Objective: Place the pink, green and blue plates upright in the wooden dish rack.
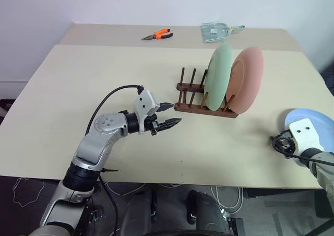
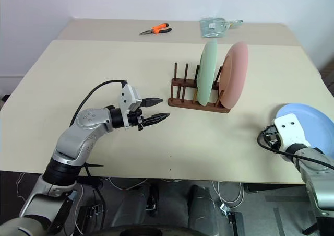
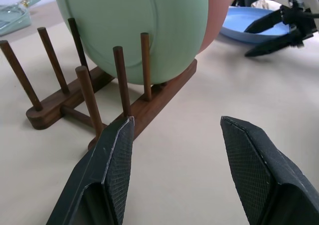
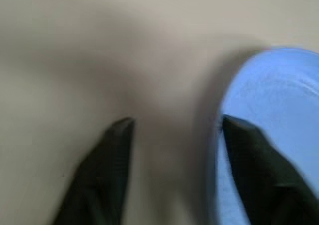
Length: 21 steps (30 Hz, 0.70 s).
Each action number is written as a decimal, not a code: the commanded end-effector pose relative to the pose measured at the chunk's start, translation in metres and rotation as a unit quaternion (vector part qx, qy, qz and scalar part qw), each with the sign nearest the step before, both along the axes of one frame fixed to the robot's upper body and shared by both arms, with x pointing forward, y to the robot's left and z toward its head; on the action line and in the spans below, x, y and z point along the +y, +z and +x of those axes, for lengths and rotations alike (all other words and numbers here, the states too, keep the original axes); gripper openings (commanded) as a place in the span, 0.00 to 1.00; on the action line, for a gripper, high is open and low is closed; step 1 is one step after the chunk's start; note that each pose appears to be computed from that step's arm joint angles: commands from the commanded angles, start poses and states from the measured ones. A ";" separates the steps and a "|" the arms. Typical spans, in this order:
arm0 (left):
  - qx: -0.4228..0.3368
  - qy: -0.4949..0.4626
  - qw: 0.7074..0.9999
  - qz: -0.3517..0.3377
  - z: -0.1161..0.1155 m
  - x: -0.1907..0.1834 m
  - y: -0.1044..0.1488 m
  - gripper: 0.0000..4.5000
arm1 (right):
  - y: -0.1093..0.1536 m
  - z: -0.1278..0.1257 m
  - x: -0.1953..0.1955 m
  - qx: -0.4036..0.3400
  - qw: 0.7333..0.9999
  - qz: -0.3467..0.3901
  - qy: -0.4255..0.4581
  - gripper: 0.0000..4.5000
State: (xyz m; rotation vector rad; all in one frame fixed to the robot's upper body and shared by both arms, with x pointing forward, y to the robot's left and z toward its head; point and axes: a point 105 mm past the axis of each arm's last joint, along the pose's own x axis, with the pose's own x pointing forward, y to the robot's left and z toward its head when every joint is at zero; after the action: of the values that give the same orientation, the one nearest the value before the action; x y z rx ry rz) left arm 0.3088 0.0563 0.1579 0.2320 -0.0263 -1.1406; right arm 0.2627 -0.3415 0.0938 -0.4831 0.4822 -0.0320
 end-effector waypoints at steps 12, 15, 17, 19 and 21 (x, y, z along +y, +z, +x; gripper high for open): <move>-0.028 0.008 1.000 -0.002 0.000 0.004 0.009 0.63 | 0.101 0.031 0.002 -0.230 0.973 -0.035 0.003 0.01; -0.032 0.031 0.999 0.002 0.006 0.015 0.009 0.63 | 0.182 0.031 0.039 -0.405 0.907 0.094 0.065 0.01; -0.038 0.050 0.998 0.010 0.012 0.024 0.007 0.63 | 0.230 0.019 0.064 -0.484 0.846 0.183 0.129 0.01; -0.042 0.066 0.997 0.015 0.016 0.032 0.006 0.63 | 0.260 0.007 0.085 -0.515 0.798 0.253 0.186 0.01; -0.045 0.078 0.996 0.016 0.020 0.039 0.006 0.63 | 0.282 -0.006 0.115 -0.509 0.757 0.314 0.264 0.01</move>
State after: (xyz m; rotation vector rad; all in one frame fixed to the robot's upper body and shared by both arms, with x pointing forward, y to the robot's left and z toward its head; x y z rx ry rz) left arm 0.3268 0.0894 0.1532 0.2915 -0.0153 -1.0013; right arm 0.2697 -0.2422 0.3662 0.0616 -0.7133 0.2825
